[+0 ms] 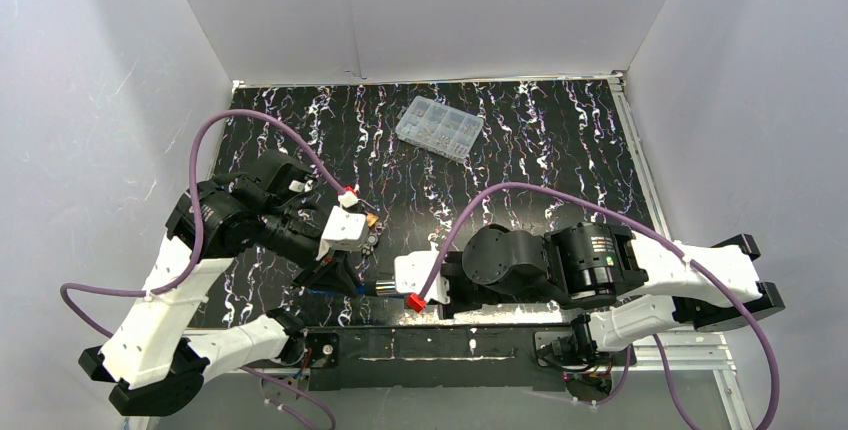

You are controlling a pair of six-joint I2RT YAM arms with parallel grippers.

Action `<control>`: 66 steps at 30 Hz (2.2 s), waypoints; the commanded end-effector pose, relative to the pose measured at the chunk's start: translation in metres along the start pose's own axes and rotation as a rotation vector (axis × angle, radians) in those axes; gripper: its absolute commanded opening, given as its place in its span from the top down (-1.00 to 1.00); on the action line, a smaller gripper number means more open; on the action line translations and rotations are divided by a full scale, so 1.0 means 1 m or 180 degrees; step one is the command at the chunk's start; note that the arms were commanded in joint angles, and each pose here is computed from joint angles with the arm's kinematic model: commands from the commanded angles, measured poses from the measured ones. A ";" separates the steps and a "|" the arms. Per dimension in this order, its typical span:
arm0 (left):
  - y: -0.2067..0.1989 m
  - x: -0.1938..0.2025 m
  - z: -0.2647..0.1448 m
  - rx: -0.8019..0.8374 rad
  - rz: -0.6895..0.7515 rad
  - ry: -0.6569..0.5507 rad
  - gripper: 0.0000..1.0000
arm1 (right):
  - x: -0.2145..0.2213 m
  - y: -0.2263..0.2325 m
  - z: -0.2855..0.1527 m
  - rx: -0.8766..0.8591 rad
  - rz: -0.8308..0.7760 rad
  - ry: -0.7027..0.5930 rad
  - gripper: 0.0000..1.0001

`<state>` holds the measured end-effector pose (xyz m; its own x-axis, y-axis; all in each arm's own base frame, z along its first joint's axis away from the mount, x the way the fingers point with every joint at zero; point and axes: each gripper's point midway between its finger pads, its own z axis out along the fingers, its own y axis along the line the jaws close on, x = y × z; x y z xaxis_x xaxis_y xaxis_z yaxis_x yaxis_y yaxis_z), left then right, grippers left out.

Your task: Unlock with the key

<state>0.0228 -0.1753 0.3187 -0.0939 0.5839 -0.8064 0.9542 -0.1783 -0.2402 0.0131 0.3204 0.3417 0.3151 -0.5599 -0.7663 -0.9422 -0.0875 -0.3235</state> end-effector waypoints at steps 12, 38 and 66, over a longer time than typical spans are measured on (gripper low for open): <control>-0.009 -0.003 -0.003 0.0042 -0.0100 -0.0060 1.00 | -0.019 -0.004 0.000 0.0039 0.0062 -0.0205 0.97; -0.008 -0.002 -0.002 0.0052 -0.0067 -0.0056 1.00 | -0.013 -0.008 -0.010 -0.0002 0.0218 -0.0231 0.97; -0.013 -0.004 -0.004 0.0075 0.0039 -0.0091 1.00 | -0.013 -0.012 0.001 0.0039 0.0223 -0.0241 0.97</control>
<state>0.0244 -0.1736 0.3171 -0.0963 0.5928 -0.7995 0.9582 -0.1622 -0.2356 0.0220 0.3213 0.3358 0.2615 -0.5695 -0.7793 -0.9581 -0.0552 -0.2812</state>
